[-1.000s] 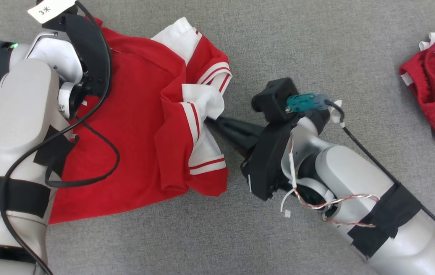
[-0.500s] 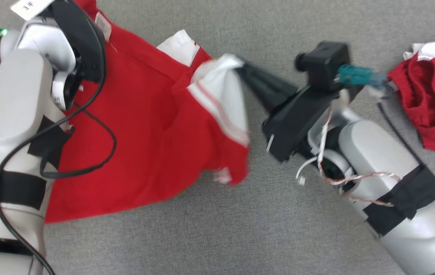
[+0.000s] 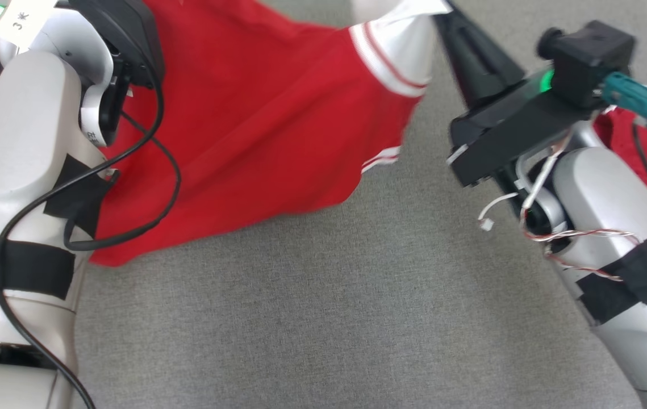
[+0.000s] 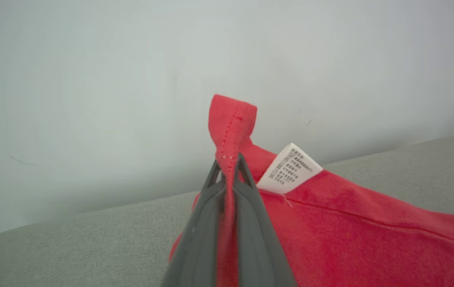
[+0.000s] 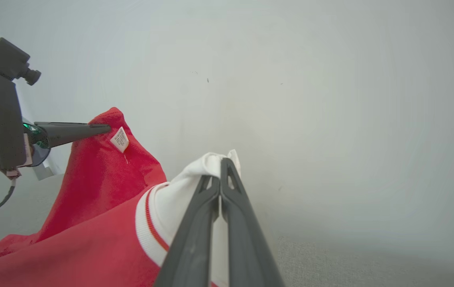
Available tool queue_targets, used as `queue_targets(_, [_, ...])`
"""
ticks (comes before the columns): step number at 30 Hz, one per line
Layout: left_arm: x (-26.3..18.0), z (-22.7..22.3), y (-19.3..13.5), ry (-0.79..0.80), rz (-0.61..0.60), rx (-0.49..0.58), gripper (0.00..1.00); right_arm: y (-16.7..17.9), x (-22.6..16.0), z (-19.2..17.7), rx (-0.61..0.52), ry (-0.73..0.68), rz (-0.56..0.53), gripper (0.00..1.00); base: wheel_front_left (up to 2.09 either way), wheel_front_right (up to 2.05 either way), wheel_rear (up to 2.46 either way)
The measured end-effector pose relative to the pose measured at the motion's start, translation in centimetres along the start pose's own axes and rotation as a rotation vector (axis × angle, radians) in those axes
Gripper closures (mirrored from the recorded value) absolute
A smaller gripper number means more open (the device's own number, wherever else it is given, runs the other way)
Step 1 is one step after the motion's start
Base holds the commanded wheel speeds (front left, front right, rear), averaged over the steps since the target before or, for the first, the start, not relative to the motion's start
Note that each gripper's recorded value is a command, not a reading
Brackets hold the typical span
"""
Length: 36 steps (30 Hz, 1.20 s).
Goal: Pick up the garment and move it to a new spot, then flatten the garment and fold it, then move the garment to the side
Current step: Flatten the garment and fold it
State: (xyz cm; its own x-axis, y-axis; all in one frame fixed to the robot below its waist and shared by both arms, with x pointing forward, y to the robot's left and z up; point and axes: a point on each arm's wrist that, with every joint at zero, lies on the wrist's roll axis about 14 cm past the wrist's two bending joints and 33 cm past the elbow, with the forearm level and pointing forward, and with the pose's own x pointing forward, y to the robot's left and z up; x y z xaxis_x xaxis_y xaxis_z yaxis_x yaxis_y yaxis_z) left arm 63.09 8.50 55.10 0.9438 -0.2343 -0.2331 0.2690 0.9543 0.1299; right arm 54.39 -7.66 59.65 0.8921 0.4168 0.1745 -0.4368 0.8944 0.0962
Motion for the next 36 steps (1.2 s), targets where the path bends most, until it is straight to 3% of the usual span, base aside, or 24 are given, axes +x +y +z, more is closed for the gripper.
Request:
queue_targets(6, [-1.8,2.5,-0.3,-0.108,0.011,-0.067,1.00,-1.8,-2.1,2.0,-0.069,-0.055,-0.069,1.00,0.00,0.00,0.00])
queue_targets(12, [-4.7,-0.3,-0.7,-0.115,0.036,-0.176,1.00,-2.8,-6.3,1.2,-0.064,-0.037,-0.153,1.00,0.00,0.00,0.00])
queue_targets(18, [-8.2,-2.9,-0.8,-0.127,0.057,-0.241,1.00,-3.2,-10.7,0.7,0.028,-0.036,-0.243,1.00,0.00,0.00,0.00])
queue_targets(23, [-10.7,-3.0,-1.2,-0.160,0.049,-0.265,1.00,-1.5,-12.7,0.5,0.108,-0.025,-0.232,1.00,0.00,0.00,0.00])
queue_targets(28, [-11.0,-3.2,-0.9,-0.152,0.041,-0.258,1.00,1.6,-9.9,0.0,0.248,0.017,-0.146,1.00,0.00,0.00,0.00])
queue_targets(31, [-10.3,-4.1,-1.0,-0.107,0.027,-0.249,1.00,2.6,-6.4,0.1,0.268,0.062,-0.090,1.00,0.00,0.00,0.00])
queue_targets(33, [-9.3,-3.6,-0.8,-0.099,0.024,-0.240,1.00,2.6,-3.4,1.6,0.277,0.054,-0.076,1.00,0.00,0.00,0.00])
queue_targets(36, [-7.3,1.2,1.1,-0.198,0.047,-0.222,1.00,1.4,1.3,7.1,0.278,-0.073,-0.098,1.00,0.00,0.00,0.00])
